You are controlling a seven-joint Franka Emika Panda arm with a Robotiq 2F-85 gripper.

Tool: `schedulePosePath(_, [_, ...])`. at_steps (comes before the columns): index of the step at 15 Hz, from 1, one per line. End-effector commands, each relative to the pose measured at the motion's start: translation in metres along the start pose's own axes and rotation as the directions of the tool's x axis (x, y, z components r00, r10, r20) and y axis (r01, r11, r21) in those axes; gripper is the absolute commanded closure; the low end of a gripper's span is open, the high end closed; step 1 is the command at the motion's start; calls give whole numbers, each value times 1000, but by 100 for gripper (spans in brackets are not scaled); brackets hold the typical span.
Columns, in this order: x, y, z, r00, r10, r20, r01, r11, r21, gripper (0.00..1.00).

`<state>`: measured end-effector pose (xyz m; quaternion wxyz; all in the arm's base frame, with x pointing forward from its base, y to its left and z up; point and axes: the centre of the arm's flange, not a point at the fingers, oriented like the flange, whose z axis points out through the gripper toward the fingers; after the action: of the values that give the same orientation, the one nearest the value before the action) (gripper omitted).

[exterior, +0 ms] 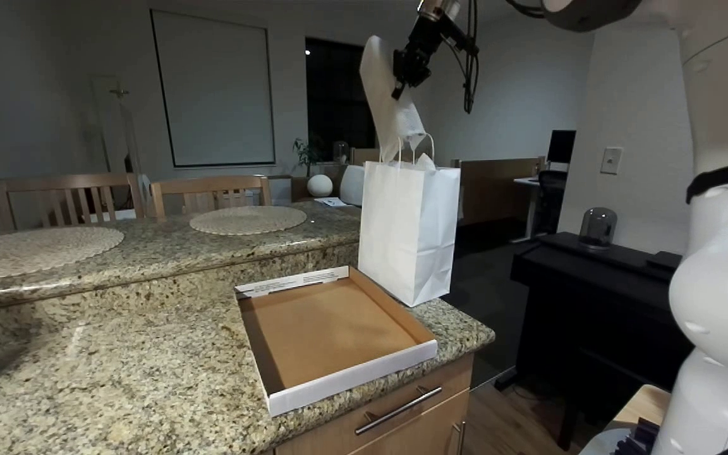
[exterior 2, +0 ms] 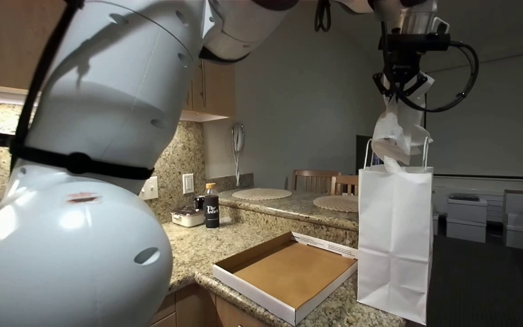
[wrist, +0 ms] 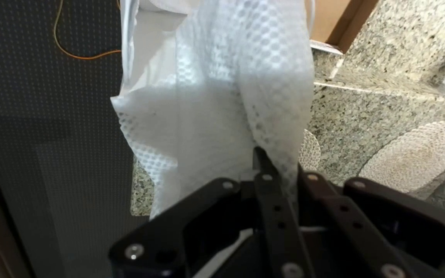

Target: Put the white towels inside the white paper bag

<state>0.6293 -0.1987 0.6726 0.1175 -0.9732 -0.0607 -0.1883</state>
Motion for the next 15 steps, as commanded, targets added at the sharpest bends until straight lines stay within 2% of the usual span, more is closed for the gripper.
schedulePosePath(1, [-4,8,16,998,-46,42,48,998,-49,98])
schedulePosePath(6, [-34,11,46,982,-166,90,174,981,-82,98])
schedulePosePath(11, [-48,0,75,942,-307,135,319,944,-78,98])
schedulePosePath(15, [-58,-22,78,907,-399,133,409,910,-61,98])
